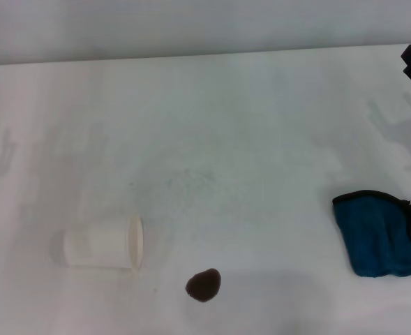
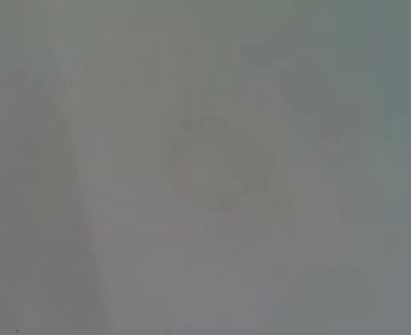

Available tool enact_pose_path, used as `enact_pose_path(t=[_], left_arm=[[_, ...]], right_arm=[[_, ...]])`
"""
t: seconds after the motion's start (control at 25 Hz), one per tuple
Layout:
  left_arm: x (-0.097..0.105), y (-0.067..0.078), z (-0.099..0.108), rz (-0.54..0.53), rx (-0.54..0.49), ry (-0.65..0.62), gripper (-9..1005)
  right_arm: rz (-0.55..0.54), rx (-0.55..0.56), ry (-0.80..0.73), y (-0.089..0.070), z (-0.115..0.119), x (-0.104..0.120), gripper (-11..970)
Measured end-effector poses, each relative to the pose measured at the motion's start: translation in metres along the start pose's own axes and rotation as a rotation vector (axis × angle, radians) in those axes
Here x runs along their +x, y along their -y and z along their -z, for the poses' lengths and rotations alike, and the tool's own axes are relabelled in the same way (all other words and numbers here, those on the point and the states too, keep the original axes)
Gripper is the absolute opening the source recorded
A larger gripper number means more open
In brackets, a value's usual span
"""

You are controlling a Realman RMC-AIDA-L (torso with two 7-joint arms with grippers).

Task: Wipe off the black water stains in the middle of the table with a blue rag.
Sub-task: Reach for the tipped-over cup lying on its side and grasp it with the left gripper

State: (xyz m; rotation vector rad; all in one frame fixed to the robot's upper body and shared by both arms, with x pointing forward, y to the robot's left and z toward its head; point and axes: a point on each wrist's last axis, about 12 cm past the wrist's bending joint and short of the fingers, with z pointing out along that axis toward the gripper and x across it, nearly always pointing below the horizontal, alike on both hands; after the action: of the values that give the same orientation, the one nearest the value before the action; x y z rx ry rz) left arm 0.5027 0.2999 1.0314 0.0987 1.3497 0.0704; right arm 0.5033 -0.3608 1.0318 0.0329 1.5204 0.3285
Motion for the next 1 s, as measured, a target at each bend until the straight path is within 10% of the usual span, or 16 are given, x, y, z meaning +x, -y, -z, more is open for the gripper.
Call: enact_pose_path(t=[0.72, 1.0], left_arm=[[-0.004, 0.003, -0.01, 0.015, 0.017, 0.019, 863], [-0.008, -0.005, -0.031, 0.089, 0.201, 0.004, 864]], right_arm=[[0.012, 0.008, -0.015, 0.002, -0.008, -0.002, 865], [0.017, 0.014, -0.015, 0.004, -0.006, -0.002, 866]])
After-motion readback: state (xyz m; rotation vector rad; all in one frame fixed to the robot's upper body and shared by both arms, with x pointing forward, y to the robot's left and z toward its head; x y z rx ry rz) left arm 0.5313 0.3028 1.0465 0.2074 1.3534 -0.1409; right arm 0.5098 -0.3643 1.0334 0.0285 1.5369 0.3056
